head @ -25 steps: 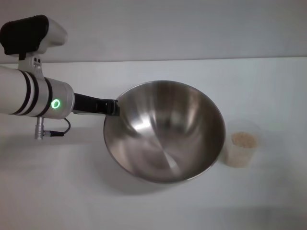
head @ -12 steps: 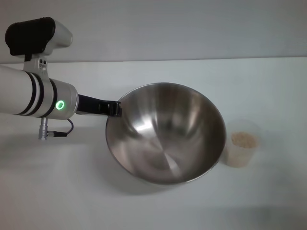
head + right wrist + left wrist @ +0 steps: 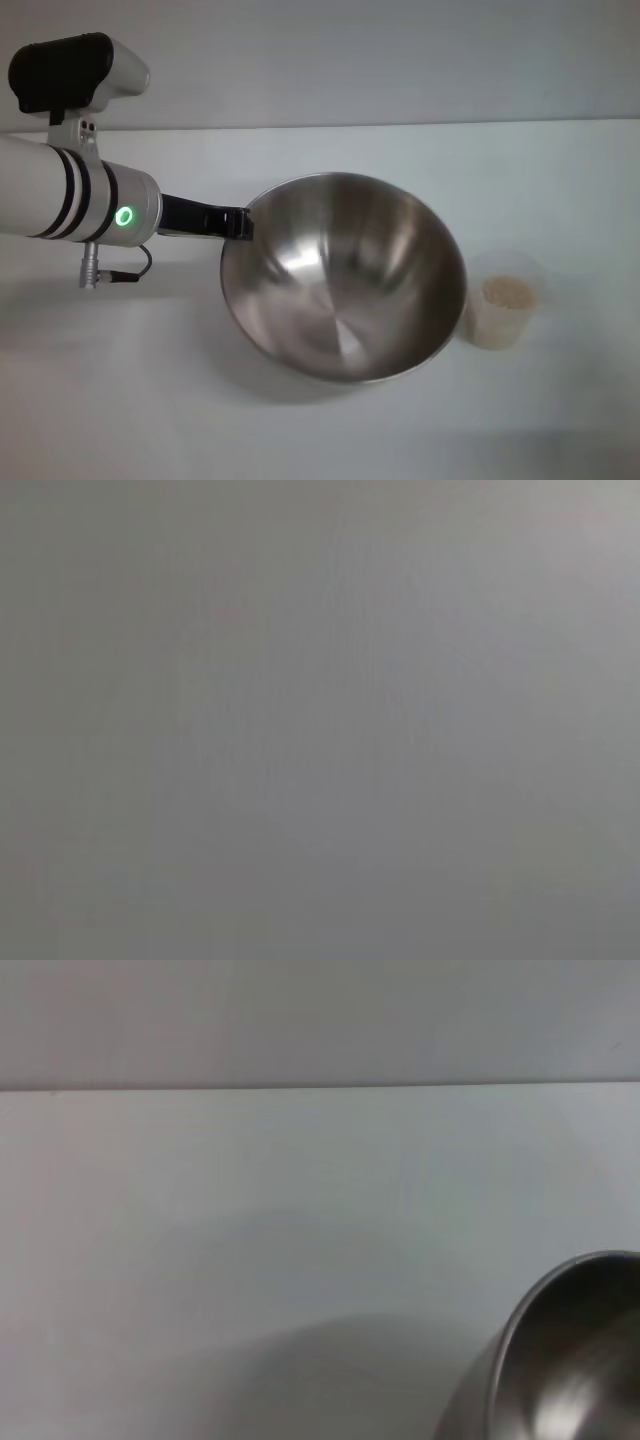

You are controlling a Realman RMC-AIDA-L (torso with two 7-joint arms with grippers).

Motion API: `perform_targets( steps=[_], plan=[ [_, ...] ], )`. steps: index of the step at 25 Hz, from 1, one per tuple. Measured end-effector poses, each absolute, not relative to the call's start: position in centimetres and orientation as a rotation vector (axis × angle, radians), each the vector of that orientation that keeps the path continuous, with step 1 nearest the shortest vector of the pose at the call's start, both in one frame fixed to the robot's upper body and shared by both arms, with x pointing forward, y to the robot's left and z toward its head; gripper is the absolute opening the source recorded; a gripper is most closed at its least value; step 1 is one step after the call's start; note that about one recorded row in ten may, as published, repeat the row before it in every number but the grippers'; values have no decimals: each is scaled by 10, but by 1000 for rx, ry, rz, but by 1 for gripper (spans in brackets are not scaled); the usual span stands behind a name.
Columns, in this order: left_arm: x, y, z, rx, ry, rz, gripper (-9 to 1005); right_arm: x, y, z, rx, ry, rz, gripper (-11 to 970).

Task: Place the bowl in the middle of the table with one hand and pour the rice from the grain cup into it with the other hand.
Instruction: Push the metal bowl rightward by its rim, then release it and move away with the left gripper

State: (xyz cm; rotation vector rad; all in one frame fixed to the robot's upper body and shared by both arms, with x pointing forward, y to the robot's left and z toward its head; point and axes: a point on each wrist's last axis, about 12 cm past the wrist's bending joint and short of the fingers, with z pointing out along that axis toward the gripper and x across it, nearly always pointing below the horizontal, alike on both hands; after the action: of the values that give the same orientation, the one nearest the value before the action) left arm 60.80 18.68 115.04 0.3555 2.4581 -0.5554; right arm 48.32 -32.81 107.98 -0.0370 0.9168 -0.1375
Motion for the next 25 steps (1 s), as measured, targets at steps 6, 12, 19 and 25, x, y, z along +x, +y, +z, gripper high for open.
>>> perform_targets(
  steps=[6, 12, 19, 25],
  plan=[
    [608, 187, 1151, 357, 2455, -555, 72, 483, -328, 1080, -37, 917, -137, 652],
    [608, 187, 1151, 359, 2452, -554, 92, 483, -328, 1080, -37, 916, -138, 651],
    [609, 188, 1153, 367, 2440, -549, 125, 480, -328, 1080, -38, 905, -138, 651],
    [610, 190, 1156, 370, 2413, -537, 192, 479, -327, 1081, -42, 896, -134, 651]
  ],
)
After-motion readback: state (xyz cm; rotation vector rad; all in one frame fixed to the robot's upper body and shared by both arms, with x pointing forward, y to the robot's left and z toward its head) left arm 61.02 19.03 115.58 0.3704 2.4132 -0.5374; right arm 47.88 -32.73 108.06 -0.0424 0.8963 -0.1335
